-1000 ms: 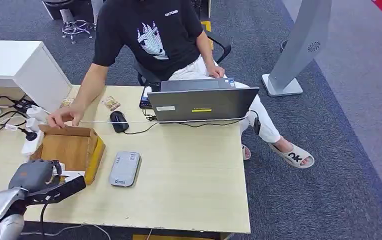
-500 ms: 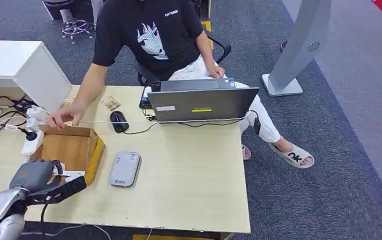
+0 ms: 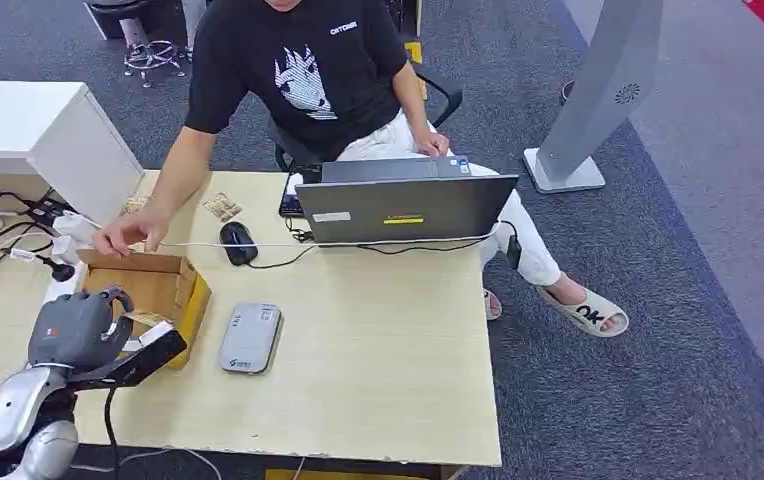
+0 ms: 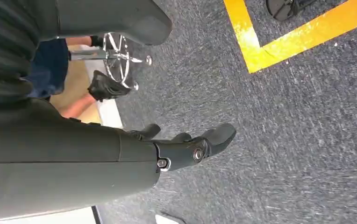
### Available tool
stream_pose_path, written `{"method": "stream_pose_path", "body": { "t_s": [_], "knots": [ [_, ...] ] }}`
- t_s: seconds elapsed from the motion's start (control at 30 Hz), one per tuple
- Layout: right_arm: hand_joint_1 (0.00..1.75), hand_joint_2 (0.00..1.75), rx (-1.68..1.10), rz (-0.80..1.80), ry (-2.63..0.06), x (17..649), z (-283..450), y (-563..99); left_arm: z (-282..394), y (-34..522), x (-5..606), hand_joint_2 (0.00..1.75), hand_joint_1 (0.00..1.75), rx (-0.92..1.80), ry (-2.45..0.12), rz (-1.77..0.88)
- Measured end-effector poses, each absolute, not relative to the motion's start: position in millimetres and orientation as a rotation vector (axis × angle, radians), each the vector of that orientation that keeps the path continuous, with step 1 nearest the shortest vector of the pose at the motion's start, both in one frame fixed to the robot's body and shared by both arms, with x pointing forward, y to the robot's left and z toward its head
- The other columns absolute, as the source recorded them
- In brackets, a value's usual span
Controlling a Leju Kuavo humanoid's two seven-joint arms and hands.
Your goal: Pass the card to the sensor for recognition and then transmit it.
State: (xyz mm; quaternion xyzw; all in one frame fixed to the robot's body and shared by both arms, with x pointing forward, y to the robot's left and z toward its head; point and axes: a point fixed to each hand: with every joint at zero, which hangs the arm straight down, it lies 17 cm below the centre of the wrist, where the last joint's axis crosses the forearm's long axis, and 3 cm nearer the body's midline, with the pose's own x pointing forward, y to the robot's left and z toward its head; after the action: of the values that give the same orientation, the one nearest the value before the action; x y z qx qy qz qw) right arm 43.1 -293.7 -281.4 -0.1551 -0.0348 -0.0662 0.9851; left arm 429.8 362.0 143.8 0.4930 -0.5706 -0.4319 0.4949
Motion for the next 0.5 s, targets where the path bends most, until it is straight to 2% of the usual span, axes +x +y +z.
{"method": "stream_pose_path", "body": {
  "t_s": [0.3,0.5],
  "knots": [
    [0.00,1.75,-0.314,-0.119,-0.078,47.8,-280.9,-294.3,200.2,343.4,454.7,1.75,1.75,1.265,-1.526,-0.949],
    [0.00,1.75,-0.316,-0.094,-0.085,50.3,-280.7,-294.7,244.3,353.8,469.7,1.75,1.75,1.405,-1.565,-0.881]
  ]
}}
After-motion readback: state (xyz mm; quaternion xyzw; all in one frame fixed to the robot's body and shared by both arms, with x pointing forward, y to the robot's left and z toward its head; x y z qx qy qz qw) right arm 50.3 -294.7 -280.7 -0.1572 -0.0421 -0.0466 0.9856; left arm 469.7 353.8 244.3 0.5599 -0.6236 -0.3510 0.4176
